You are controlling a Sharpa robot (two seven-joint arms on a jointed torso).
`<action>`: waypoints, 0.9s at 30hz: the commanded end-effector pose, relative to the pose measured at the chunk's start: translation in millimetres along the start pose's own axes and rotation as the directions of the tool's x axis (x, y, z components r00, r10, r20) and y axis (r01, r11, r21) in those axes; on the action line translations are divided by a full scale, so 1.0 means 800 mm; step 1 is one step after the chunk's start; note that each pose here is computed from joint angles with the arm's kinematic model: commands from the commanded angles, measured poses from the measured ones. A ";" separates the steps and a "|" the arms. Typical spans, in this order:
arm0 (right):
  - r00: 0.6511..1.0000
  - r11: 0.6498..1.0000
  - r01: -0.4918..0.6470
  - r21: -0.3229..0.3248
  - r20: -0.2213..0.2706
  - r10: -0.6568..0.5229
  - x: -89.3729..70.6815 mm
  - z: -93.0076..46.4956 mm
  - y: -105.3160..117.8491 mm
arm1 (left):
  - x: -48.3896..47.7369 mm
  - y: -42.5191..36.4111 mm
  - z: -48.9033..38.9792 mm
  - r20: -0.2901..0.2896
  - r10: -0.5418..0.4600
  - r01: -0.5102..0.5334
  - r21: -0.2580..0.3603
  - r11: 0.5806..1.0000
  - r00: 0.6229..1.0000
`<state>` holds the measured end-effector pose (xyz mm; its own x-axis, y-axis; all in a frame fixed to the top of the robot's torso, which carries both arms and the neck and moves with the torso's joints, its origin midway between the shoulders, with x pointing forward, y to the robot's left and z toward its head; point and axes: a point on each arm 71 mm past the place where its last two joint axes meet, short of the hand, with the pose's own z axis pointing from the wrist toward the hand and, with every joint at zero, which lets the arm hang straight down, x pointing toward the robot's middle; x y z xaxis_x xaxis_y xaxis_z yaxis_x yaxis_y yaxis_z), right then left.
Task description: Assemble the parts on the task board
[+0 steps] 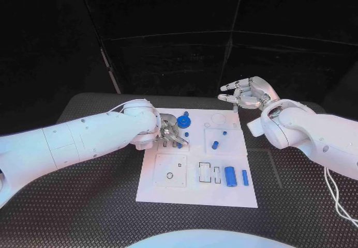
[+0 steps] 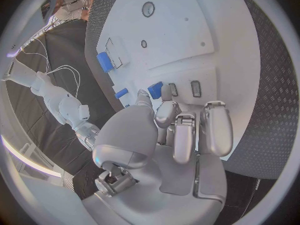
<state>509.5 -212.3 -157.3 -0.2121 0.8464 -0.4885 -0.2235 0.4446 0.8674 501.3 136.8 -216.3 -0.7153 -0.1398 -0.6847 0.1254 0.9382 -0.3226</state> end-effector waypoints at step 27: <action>1.000 1.000 0.000 -0.001 -0.020 0.000 0.003 0.006 -0.001 | -0.001 0.0064 -0.006 0.007 -0.103 0.103 0.012 0.995 0.995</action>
<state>513.2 -210.5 -160.2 -0.2203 0.8440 -0.4891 -0.2162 0.4467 0.8682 499.8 143.2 -214.6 -0.7204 -0.1969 -0.6651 0.0859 0.9262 -0.3672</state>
